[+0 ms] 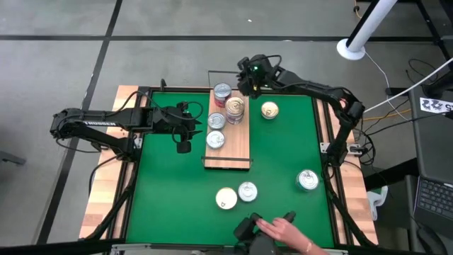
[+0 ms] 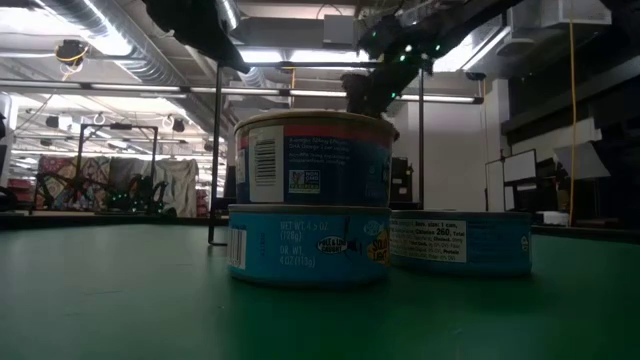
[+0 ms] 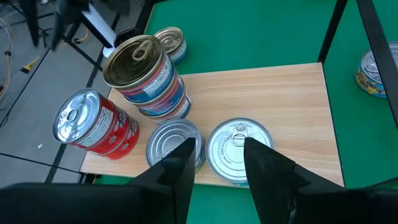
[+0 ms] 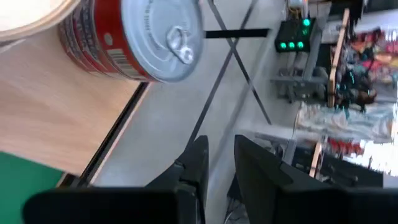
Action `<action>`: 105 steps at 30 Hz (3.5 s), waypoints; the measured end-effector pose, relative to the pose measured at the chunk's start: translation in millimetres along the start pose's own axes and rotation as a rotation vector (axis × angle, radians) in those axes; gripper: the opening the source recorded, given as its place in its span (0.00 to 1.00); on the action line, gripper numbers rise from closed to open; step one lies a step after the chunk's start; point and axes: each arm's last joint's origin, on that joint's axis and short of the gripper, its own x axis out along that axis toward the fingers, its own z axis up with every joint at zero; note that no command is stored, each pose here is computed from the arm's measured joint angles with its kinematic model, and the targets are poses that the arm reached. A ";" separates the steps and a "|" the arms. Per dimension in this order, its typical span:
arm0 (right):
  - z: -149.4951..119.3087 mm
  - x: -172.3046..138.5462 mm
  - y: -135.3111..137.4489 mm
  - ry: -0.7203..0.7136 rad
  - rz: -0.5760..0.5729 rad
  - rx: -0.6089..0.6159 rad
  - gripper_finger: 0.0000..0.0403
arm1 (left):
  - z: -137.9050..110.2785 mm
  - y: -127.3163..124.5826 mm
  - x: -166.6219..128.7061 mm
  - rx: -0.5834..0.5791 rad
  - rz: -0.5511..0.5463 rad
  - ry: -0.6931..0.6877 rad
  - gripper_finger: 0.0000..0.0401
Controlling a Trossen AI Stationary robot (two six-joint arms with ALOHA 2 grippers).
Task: Stack canned seafood by type on shelf
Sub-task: Put the dark blue tuna can on the shelf
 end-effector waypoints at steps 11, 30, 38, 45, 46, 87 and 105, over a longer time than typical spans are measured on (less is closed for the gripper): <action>-8.4 -75.3 -12.5 0.242 -0.005 0.266 0.19 | 0.0 0.0 0.0 0.000 0.000 0.000 0.33; -10.4 -107.3 34.6 0.310 0.524 0.738 0.19 | 0.0 0.0 0.0 0.007 0.000 0.000 0.33; -12.8 -93.8 71.7 0.312 0.694 0.755 0.19 | 0.0 0.0 0.0 0.007 0.000 0.000 0.33; -18.3 -74.3 109.9 0.343 0.712 0.734 0.19 | 0.0 0.0 0.0 0.008 0.000 0.000 0.33; -19.4 -71.4 114.3 0.349 0.698 0.714 0.19 | 0.0 0.0 0.0 0.008 0.000 0.000 0.33; -27.6 -20.9 152.9 0.430 0.604 0.584 0.28 | 0.0 0.0 0.0 0.008 0.000 0.000 0.33; -27.9 -21.6 154.2 0.444 0.610 0.576 0.01 | 0.0 0.0 0.0 0.007 -0.001 0.000 0.33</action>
